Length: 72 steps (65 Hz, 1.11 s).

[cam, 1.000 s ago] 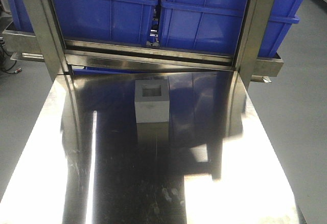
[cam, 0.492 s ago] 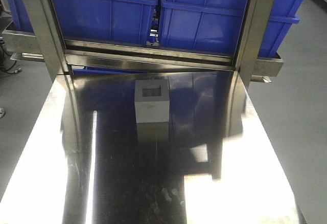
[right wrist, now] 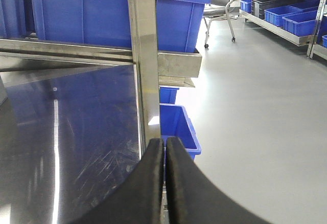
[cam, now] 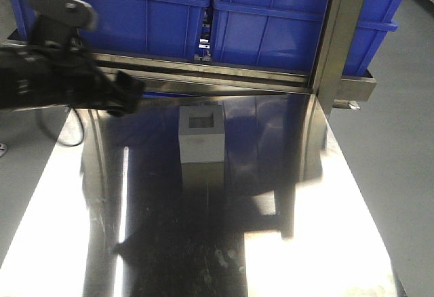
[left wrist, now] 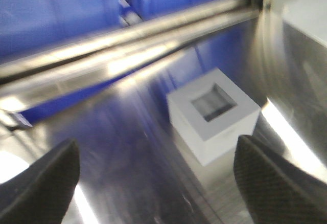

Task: Sort gray base to blue bin
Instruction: 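Reach the left gripper forward and down over the gray block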

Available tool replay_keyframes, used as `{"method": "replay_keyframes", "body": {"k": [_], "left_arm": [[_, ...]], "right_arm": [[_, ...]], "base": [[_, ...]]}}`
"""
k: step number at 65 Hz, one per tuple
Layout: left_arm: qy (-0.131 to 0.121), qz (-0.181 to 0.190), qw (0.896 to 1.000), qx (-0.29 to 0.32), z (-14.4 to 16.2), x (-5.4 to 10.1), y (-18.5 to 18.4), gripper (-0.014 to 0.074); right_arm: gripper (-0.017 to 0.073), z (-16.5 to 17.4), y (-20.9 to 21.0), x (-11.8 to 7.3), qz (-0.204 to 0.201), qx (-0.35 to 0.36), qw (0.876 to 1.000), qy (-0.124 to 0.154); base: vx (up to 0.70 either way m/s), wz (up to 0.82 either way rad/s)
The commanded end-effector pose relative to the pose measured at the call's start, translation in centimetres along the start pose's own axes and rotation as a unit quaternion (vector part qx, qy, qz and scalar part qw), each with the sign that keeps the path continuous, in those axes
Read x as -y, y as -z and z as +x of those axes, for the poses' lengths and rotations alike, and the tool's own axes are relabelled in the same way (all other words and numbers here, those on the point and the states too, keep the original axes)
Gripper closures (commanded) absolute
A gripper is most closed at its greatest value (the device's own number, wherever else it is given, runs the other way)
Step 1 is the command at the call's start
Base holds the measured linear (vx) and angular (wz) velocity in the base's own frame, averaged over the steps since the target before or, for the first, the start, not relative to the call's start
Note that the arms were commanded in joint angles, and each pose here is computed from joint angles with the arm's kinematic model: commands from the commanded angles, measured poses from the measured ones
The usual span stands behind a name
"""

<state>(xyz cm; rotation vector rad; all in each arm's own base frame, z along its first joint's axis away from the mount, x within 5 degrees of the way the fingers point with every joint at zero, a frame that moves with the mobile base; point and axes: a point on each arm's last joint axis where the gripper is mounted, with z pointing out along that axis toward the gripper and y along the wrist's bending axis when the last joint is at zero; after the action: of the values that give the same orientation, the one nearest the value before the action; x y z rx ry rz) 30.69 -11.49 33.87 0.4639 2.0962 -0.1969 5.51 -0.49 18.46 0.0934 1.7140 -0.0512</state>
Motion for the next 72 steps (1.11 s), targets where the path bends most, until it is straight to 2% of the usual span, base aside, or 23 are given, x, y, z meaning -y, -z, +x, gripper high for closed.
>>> {"method": "replay_keyframes", "body": {"k": [1, 8, 20, 27, 38, 43, 54, 72], "left_arm": [[0.028, 0.013, 0.999, 0.019, -2.5, 0.7, -1.7, 0.0001], [0.061, 0.026, 0.998, -0.010, -3.1, 0.9, -5.1, 0.0001], [0.098, 0.051, 0.993, -0.042, -4.1, 1.2, -9.9, 0.0001], [0.099, 0.053, 0.992, -0.056, -4.3, 1.3, -12.5, 0.0001], [0.121, 0.054, 0.988, -0.078, -4.0, 1.3, -15.5, 0.0001], [0.122, 0.054, 0.988, -0.081, -4.0, 1.3, -16.4, 0.0001], [0.142, 0.053, 0.984, -0.094, -3.4, 1.4, -17.9, 0.0001], [0.143, 0.048, 0.981, -0.118, -1.9, 1.4, -19.6, 0.0001]], "right_arm": [[0.0564, -0.6, 0.0, 0.0, 0.000, 0.037, 0.999, 0.010], [0.0564, -0.6, 0.0, 0.0, 0.000, 0.037, 0.999, 0.010], [0.0564, -0.6, 0.0, 0.0, 0.000, 0.037, 0.999, 0.010], [0.0564, -0.6, 0.0, 0.0, 0.000, 0.037, 0.999, 0.010], [0.0564, -0.6, 0.0, 0.0, 0.000, 0.037, 0.999, 0.010], [0.0564, -0.6, 0.0, 0.0, 0.000, 0.037, 0.999, 0.010], [0.0564, -0.6, 0.0, 0.0, 0.000, 0.037, 0.999, 0.010], [0.0564, -0.6, 0.0, 0.0, 0.000, 0.037, 0.999, 0.010]], "base": [[0.00, 0.00], [0.00, 0.00], [0.00, 0.00], [0.00, 0.00], [0.00, 0.00], [0.00, 0.00], [0.00, 0.00], [0.00, 0.00]]}}
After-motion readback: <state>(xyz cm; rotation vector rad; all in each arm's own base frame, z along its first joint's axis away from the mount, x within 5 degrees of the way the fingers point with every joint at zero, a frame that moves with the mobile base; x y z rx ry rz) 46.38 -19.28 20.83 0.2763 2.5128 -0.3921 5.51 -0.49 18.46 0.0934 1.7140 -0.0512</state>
